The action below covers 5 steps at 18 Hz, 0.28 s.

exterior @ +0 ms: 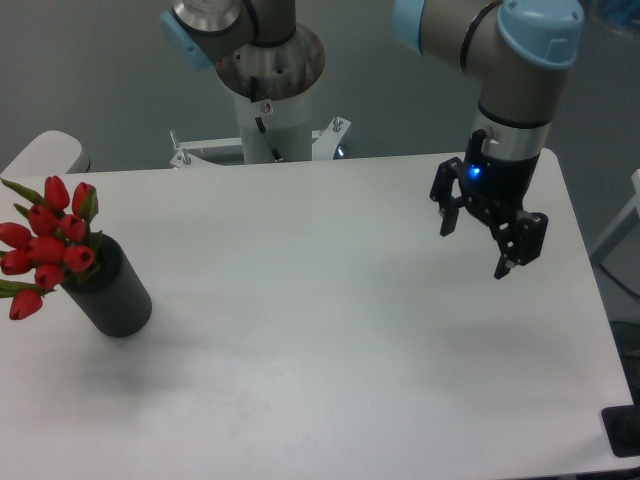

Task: Insert the flowers into the vase

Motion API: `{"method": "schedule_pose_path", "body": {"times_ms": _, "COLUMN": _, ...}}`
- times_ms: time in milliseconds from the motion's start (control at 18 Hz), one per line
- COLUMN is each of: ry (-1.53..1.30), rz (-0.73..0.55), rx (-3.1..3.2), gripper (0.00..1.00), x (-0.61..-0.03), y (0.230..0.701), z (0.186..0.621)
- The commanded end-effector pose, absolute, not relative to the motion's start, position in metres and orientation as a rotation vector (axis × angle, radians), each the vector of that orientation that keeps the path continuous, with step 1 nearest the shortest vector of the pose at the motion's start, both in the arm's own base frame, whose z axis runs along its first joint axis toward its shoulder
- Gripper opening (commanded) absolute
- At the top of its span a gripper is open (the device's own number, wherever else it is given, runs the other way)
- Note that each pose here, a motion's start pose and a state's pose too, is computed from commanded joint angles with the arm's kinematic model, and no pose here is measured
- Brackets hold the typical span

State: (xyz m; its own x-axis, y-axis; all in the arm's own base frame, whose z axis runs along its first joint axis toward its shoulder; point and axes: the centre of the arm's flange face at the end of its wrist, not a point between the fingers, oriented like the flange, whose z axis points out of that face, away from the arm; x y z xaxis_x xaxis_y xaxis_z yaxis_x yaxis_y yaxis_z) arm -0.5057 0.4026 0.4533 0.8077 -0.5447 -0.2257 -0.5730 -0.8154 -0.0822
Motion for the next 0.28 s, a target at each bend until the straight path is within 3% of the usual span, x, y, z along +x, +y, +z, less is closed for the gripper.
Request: {"method": "schedule_pose_path", "body": {"times_ms": 278, "ry": 0.910, "rz": 0.299, "rx": -2.864, "gripper": 1.00, "x": -0.5056, "y": 0.4073, "z": 0.4485}}
